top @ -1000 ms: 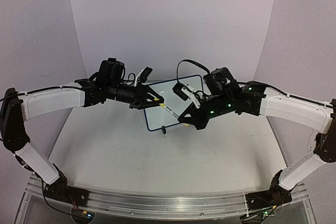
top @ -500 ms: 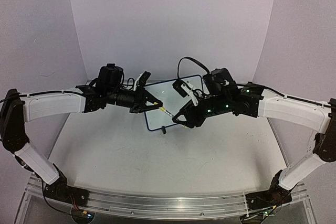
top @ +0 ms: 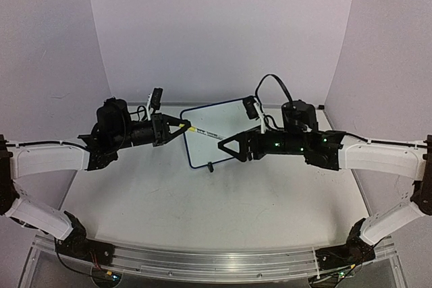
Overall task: Write a sentence on the whiteboard
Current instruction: Open the whiteboard marker from the pen cap.
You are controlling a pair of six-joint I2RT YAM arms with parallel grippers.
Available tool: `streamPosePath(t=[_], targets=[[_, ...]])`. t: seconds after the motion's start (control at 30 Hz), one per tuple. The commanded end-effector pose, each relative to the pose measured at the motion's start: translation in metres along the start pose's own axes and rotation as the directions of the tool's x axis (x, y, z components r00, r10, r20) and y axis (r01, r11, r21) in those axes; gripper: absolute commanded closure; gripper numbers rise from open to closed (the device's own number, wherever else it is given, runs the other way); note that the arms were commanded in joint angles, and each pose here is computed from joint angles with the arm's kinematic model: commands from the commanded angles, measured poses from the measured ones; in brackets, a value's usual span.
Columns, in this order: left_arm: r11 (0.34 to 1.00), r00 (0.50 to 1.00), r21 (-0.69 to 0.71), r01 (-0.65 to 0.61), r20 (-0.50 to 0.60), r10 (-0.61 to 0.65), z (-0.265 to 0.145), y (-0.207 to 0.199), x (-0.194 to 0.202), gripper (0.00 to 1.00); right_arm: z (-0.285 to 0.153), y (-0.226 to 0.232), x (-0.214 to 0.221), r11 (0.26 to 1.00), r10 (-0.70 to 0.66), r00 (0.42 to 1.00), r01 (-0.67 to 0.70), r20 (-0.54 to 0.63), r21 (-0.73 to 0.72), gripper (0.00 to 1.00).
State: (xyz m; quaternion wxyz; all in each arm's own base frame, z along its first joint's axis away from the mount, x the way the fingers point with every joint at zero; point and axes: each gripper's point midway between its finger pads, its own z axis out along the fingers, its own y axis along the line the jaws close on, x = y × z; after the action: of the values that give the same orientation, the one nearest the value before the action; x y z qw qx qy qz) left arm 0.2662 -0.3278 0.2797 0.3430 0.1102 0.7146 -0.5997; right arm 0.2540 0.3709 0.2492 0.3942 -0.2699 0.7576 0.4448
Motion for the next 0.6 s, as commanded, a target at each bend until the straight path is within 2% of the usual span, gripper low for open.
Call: streamPosePath(t=[0.0,0.4,0.57], targets=[[0.992,0.994,0.117,-0.056,0.100,0.044,-0.002,-0.022,-0.018,1.00,-0.015,0.034,-0.053,0.978,0.122,0.964,-0.077,0.236,-0.194,0.02],[0.976,0.999,0.213,-0.047,0.022,0.043,0.016,-0.022,-0.004,1.00,0.001,0.050,-0.064,0.937,0.205,0.956,-0.130,0.209,-0.325,0.04],[0.961,0.999,0.271,-0.049,0.020,0.045,0.014,-0.032,-0.004,1.00,0.003,0.039,-0.056,0.948,0.205,0.955,-0.139,0.213,-0.287,0.07]])
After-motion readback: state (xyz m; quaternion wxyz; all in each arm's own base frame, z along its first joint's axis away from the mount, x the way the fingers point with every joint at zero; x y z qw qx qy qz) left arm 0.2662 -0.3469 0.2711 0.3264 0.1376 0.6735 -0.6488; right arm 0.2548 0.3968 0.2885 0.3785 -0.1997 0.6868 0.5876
